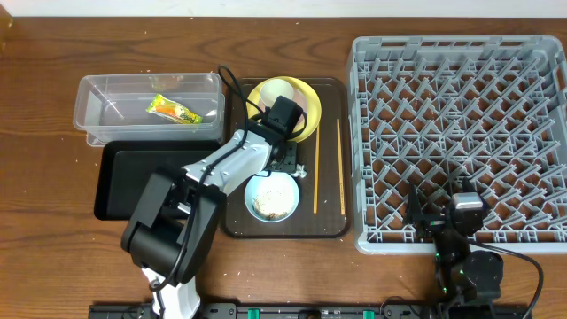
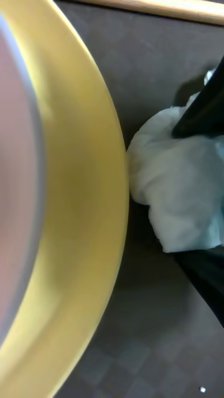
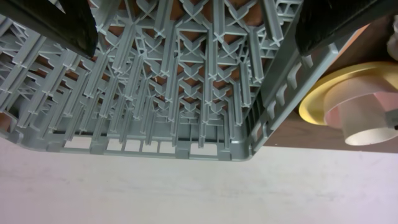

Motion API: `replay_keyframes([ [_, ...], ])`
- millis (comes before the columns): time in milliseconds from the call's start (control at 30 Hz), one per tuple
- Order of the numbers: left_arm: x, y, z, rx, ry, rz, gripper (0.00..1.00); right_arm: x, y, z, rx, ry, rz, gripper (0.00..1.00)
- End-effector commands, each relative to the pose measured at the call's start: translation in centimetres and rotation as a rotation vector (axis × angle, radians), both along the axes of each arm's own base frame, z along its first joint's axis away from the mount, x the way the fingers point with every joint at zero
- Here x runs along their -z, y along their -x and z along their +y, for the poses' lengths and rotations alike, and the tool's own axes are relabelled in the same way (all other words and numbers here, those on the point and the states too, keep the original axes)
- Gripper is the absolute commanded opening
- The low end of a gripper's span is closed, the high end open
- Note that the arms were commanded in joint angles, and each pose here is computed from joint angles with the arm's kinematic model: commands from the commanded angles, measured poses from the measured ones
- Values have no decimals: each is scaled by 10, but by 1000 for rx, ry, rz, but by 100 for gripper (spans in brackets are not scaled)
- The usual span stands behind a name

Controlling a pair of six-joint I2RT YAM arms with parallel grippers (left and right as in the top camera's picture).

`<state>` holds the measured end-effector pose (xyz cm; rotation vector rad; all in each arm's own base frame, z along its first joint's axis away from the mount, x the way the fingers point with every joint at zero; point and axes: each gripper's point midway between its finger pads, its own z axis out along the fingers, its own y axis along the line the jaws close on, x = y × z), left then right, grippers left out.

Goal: Sort waste into correct bins and load items into the dishwasher rack
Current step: 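Reach left gripper to the white tissue and grasp it, then carry the tissue with left gripper and drop it into clear bin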

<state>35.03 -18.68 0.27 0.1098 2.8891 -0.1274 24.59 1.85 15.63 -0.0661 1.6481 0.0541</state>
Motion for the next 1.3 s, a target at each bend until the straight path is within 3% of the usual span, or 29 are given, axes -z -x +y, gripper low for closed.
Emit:
replay_keyframes([
  [0,1,-3,2,-14,-9,-5,47,1,0,-3,12,-3,4,99],
  [100,-3,-5,2,-15,-3,-16,30,1,0,-3,12,-3,4,99],
  [167,-9,-6,1,-15,4,-29,24,1,0,-3,12,-3,4,99],
  [467,-79,-27,21,-77,15,-216,11,1,0,-3,12,-3,4,99],
  [800,-145,-57,104,-300,-77,-432,12,1,0,-3,12,-3,4,99],
  [1267,-158,-82,205,-576,-110,-518,17,1,0,-3,12,-3,4,99],
])
